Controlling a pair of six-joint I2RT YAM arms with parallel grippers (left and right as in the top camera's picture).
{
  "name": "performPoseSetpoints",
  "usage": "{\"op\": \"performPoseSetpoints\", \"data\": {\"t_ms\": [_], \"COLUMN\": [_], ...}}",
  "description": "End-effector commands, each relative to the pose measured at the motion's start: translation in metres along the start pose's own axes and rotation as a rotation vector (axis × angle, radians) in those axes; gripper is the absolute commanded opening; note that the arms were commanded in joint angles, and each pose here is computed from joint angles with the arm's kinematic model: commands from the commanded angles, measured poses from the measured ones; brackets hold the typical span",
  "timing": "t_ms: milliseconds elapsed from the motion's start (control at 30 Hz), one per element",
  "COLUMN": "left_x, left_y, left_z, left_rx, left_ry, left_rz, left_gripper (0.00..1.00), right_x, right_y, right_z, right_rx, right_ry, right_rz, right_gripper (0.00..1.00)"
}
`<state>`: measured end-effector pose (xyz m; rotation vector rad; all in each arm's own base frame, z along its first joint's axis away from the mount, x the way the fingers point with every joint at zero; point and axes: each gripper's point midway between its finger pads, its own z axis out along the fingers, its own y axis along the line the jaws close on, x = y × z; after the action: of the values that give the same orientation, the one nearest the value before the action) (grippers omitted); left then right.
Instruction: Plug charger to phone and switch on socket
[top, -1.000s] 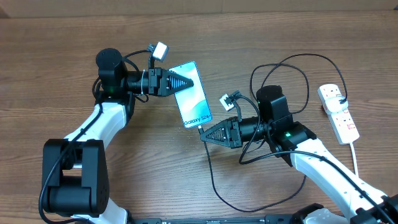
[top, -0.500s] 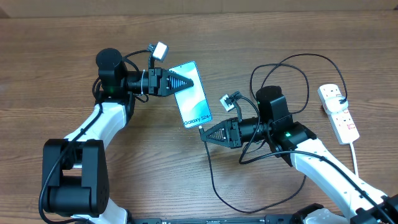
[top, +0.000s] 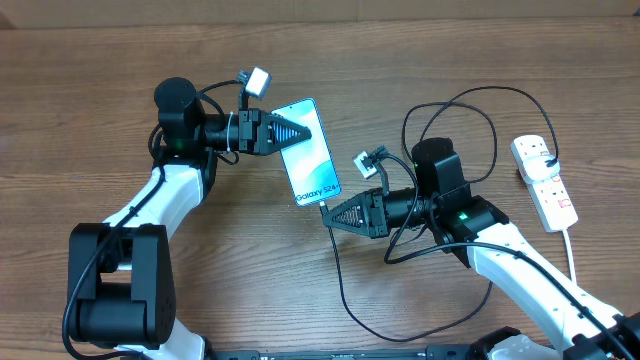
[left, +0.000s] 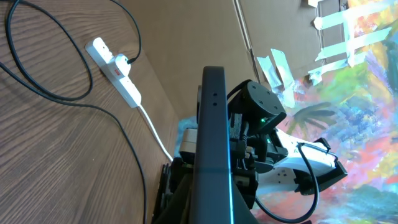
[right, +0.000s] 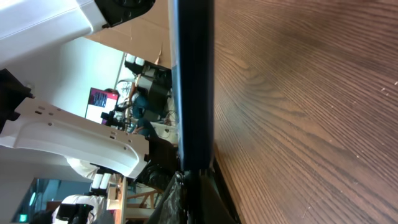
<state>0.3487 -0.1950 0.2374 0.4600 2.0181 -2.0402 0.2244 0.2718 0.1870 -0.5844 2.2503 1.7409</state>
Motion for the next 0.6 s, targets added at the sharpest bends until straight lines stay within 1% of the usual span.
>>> {"op": "performPoseSetpoints", "data": {"t_ms": [0, 567], "left_x": [-0.0022, -0.0019], "left_y": [-0.0059, -0.0057], "left_z": [0.0003, 0.0004], "left_rx": [0.009, 0.009], "left_ry": [0.018, 0.019], "left_rz": [0.040, 0.035], "left_gripper": [0.04, 0.05], "right_x": [-0.0099, -0.0156], "right_y": [0.0061, 0.0075], "right_z": [-0.0012, -0.0014], "right_rx": [-0.007, -0.005], "right_ry": [-0.015, -0.035], "right_rz": [-0.041, -0.070], "right_gripper": [0.04, 0.04]}}
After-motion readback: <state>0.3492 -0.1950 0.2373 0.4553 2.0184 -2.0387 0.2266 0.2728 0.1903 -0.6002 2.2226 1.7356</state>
